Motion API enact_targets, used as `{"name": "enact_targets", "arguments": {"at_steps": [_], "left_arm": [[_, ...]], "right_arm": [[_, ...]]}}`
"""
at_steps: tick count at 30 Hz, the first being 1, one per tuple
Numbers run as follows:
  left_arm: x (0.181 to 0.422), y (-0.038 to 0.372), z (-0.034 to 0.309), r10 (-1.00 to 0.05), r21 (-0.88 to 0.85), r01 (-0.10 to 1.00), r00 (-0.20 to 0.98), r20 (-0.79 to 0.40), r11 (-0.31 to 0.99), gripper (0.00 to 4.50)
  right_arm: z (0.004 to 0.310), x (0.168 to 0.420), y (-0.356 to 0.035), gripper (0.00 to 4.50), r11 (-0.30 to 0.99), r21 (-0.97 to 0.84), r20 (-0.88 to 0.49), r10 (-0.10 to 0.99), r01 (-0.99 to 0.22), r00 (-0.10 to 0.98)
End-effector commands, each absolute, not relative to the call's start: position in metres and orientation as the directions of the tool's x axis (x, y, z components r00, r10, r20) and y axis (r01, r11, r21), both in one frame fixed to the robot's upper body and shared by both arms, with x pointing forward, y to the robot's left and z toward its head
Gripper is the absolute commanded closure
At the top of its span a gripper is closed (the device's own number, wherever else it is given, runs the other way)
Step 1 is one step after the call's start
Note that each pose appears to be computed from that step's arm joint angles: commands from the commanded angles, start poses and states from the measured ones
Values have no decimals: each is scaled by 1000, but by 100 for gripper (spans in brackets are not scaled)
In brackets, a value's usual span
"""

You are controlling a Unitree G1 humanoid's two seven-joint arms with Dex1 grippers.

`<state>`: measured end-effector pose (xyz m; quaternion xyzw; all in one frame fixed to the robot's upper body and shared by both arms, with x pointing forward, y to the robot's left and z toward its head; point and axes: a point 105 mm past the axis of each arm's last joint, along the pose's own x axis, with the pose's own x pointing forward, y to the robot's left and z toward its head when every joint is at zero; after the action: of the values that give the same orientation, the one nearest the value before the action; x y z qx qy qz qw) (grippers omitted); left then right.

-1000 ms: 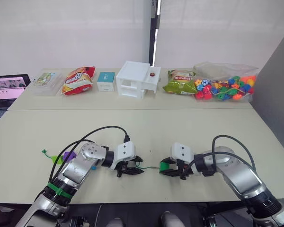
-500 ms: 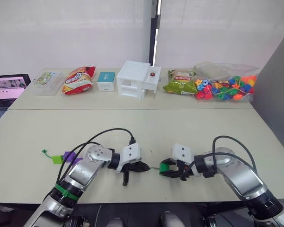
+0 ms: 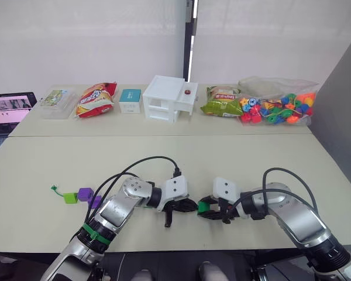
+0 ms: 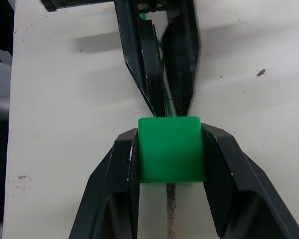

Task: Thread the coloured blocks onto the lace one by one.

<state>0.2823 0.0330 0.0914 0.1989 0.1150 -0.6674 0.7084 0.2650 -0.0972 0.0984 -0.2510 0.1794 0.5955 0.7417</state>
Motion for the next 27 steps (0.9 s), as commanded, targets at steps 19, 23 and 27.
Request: {"name": "enact_targets", "arguments": {"at_steps": [19, 23, 27], "left_arm": [[273, 45, 123, -915, 184, 982, 41, -401, -37, 119], [269, 32, 125, -915, 169, 984, 16, -404, -58, 4], [275, 21, 112, -891, 210, 976, 37, -452, -66, 4]], "right_arm": [[126, 262, -92, 91, 175, -221, -469, 844, -960, 261], [134, 259, -102, 0, 196, -234, -462, 840, -952, 286], [127, 255, -122, 0, 223, -219, -507, 806, -950, 306]]}}
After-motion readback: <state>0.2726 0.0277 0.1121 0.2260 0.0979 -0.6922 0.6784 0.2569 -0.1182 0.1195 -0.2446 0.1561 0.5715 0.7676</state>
